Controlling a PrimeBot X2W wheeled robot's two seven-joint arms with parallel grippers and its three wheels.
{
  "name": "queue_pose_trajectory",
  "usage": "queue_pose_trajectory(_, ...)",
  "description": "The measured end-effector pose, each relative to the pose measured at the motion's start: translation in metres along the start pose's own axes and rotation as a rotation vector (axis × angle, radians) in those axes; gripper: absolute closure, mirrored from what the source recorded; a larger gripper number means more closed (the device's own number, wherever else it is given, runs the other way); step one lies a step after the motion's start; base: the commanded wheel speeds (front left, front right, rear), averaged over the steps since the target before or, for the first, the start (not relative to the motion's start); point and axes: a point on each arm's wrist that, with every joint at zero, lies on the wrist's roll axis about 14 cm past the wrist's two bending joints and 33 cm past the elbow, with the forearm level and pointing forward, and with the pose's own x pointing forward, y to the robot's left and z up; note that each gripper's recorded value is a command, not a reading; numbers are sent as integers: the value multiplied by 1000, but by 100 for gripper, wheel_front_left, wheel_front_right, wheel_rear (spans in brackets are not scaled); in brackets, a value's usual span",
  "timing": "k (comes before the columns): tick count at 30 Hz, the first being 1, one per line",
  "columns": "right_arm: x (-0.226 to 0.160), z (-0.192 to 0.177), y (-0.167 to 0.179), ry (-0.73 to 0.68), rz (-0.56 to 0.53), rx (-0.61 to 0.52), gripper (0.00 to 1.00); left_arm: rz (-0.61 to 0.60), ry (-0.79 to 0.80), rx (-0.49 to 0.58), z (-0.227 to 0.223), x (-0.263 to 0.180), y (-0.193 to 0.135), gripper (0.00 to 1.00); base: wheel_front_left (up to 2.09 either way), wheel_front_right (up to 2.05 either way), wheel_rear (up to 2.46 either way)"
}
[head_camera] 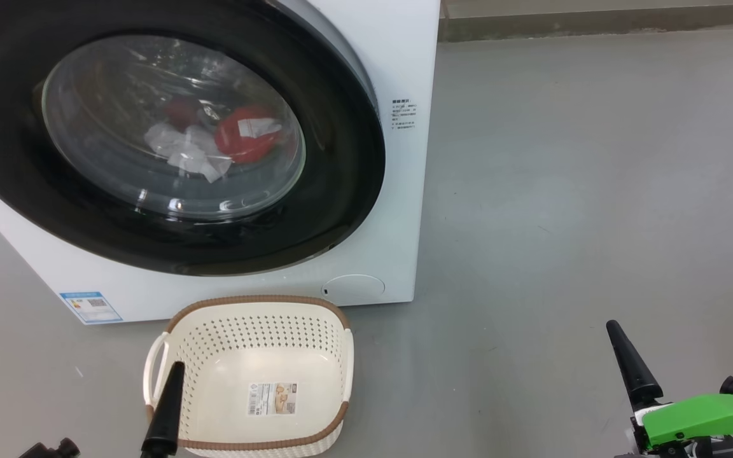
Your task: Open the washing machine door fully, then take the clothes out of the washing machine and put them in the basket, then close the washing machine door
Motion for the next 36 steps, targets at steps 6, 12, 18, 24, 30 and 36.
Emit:
queue_pose_trajectory(6, 0, -4, 1, 11, 2, -99, 0, -7, 1, 101, -2, 1, -4, 0, 0, 0, 0)
queue_pose_trajectory(12, 0, -6, 2, 15, 7, -185, 0, -7, 1, 178, -4, -1, -5, 0, 0, 0, 0)
queue_pose_trajectory(18, 1, -5, 3, 9, 12, -261, 0, -6, -4, 258, -4, -3, -5, 0, 0, 0, 0)
queue_pose_trajectory(24, 1, -3, 4, 3, 19, -330, 0, -21, -12, 337, -4, -2, -10, 0, 0, 0, 0)
queue_pose_trajectory(30, 2, -6, 6, 8, 31, -398, 0, -33, -18, 412, -5, -1, -13, 0, 0, 0, 0)
queue_pose_trajectory(36, 2, -5, 7, 5, 40, -466, 0, -45, -24, 486, -6, 0, -17, 0, 0, 0, 0)
